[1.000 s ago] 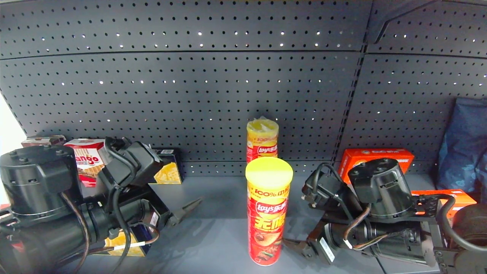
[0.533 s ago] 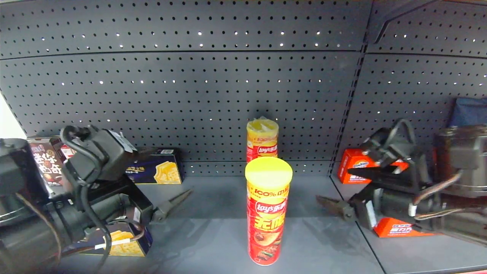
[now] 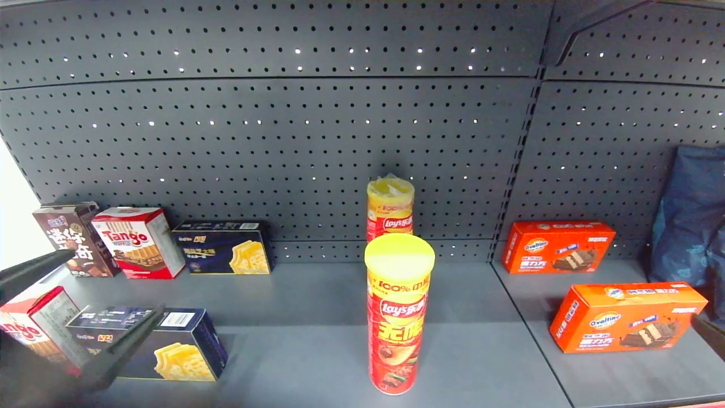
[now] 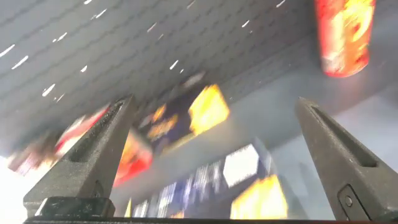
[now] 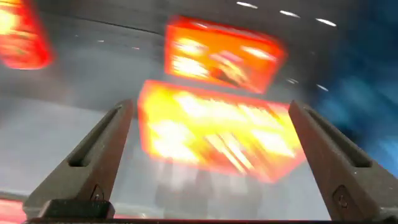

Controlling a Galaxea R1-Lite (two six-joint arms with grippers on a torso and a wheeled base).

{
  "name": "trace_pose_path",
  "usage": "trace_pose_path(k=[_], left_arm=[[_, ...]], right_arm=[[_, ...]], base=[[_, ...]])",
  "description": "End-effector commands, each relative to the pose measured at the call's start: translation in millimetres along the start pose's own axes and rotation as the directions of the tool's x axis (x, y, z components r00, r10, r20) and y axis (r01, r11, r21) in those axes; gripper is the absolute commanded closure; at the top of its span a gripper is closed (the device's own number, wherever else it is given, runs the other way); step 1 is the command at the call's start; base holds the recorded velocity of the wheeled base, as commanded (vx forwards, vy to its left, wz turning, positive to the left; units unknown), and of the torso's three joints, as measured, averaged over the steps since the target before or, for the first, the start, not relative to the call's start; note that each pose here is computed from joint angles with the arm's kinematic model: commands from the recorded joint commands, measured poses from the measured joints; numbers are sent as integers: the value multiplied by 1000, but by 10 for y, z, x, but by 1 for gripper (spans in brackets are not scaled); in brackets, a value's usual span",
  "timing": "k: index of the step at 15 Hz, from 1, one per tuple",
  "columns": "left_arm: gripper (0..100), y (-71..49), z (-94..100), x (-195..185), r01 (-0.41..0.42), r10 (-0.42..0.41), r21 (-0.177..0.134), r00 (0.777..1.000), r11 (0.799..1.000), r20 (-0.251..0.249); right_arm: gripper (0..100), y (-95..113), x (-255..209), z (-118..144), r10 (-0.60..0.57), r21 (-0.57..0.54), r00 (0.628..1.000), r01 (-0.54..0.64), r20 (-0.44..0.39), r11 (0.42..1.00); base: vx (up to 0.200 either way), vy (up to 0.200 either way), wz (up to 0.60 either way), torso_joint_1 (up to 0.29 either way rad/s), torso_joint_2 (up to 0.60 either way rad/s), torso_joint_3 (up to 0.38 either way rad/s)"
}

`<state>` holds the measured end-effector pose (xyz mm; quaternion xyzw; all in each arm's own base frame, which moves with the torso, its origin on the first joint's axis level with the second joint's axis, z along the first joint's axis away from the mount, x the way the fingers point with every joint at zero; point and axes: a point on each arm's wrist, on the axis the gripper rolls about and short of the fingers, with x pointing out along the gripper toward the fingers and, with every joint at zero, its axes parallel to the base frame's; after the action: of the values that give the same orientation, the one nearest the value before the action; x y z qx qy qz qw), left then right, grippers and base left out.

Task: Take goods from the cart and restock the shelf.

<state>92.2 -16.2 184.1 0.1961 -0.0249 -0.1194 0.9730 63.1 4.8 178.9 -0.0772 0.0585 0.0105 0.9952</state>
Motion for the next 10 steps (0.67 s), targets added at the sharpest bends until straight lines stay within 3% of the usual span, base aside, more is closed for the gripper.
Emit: trace_pose_path(k=[1,3,5,6,9,10], left_arm=[[0,-149,-290,-694,-178,178,3,984,984,-22],[0,-288,-521,-1035,-172,172,5,982,985,-77],[0,-375,-673,-1208,-164,163,1,981,987,-102],[0,-358,-633,-1197,-168,167,-8,983,986,-76],[0,-423,-812,-1129,-157,153,-27,983,987,-105],[0,-435,-846,-1104,-168,165,-31,983,985,-78]], right_arm=[[0,45,-510,-707,-111,20,991,110,77,994],[0,95,-684,-1045,-88,44,993,85,81,995],[0,106,-738,-1055,-87,156,991,72,96,985],[0,121,-751,-1074,-55,173,990,32,129,984],[0,134,-731,-1122,-34,149,993,17,114,989],[0,134,-731,-1122,-34,154,993,17,114,988]], base=[[0,0,0,0,0,0],[0,0,0,0,0,0],[0,0,0,0,0,0],[0,0,0,0,0,0],[0,0,0,0,0,0],[0,0,0,0,0,0]])
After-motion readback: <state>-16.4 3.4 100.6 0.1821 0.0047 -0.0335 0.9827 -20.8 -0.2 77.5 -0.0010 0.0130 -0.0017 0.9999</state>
